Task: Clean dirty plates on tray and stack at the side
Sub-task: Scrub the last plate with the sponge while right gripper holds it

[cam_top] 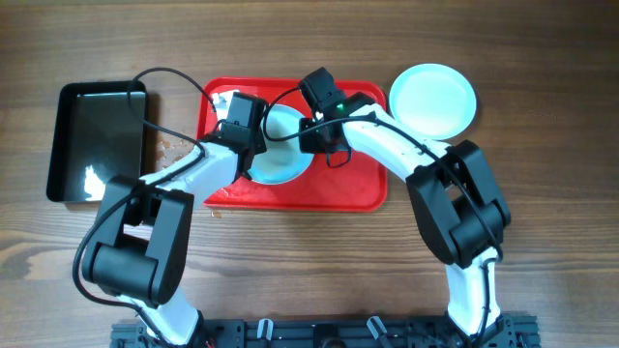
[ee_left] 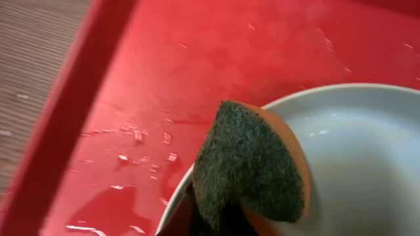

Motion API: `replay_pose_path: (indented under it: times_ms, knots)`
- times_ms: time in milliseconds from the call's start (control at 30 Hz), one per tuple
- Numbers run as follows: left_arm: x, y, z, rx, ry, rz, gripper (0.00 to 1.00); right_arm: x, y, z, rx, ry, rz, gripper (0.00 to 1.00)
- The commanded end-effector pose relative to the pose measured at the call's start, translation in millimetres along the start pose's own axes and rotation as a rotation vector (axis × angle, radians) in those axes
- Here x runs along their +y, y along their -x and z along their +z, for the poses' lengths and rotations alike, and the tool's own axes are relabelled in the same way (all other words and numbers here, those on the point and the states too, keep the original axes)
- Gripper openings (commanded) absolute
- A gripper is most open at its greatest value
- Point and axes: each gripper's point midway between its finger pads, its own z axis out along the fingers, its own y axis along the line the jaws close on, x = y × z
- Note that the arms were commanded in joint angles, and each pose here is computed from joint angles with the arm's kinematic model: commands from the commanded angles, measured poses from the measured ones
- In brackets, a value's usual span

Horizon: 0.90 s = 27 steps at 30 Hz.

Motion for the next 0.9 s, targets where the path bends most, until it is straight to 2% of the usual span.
replay_pose_path:
  times_ms: [0,233,333,600,700,867]
  knots:
    - [49.1,23.9,-3.5,-0.124,0.255,-0.018,0.04,-12.1,-10.1,7.4,0.031,-0.052,-0.016,0.04]
    - [39.5,55.5,-45.4,-0.218,0.183,-0.062,0.04,-12.4,-10.6,7.3,0.033,-0.053,-0.014,0.04]
    - [17.9,54.3,-52.6,-0.188,0.053,-0.063,0.04,-12.4,-10.6,7.4,0.033,-0.053,-0.004,0.04]
    - [-63.8,-17.2,-45.1,0.170,-0.410,-0.005,0.04,-12.6,-10.3,7.3,0.032,-0.054,0.010,0.04]
    - [-70.0,-39.3,-38.1,0.260,-0.446,0.002,0.04,-12.6,-10.4,7.3,0.032,-0.053,0.010,0.04]
    - [-53.1,-59.2,-24.7,0.323,-0.355,0.011,0.04,-12.7,-10.4,7.3,0.032,-0.054,0.009,0.04]
